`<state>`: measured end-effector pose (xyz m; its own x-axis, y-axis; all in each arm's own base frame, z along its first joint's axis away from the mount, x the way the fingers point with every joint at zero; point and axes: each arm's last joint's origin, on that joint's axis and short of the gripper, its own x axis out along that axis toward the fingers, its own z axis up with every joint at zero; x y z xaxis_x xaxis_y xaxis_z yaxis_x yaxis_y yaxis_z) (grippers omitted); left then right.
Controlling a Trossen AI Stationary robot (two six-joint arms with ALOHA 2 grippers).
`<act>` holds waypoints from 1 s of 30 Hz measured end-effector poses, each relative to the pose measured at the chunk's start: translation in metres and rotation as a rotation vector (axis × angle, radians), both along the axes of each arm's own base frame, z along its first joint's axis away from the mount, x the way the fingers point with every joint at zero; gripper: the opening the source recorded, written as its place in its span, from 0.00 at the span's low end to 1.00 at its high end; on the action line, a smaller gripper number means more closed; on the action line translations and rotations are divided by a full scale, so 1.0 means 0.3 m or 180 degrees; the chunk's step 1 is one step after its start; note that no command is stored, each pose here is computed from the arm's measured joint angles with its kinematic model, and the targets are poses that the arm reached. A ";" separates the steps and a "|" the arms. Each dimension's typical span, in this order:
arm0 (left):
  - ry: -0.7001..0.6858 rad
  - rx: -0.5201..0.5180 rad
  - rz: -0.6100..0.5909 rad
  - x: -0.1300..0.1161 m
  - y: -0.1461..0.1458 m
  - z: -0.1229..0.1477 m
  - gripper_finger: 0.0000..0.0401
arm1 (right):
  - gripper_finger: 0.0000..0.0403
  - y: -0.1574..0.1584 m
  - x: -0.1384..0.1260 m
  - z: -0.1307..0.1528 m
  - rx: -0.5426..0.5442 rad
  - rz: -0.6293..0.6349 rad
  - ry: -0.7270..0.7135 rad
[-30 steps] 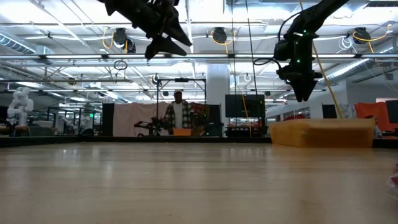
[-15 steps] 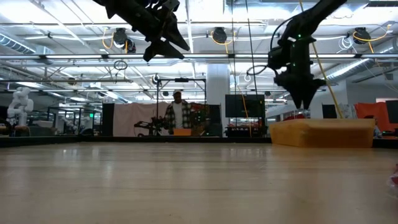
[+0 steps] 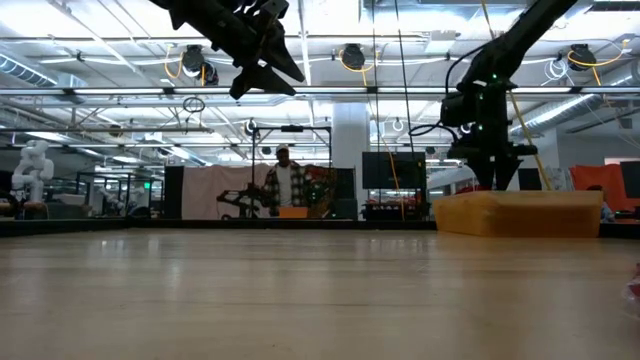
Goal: Sort popcorn bags into baskets
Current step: Put the red popcorn bag into the orange bin
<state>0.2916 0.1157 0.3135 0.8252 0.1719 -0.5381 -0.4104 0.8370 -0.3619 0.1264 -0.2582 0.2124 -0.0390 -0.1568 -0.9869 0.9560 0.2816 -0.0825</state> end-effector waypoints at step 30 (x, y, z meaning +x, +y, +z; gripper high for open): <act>-0.0002 -0.0157 -0.0064 0.017 -0.051 -0.002 0.39 | 0.38 0.097 0.051 0.149 -0.0577 0.0408 -0.1041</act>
<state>0.2968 0.1003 0.3128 0.8285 0.1284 -0.5451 -0.3934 0.8262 -0.4033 0.1418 -0.2292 0.2572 0.3040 -0.3128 -0.8999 0.8981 0.4091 0.1612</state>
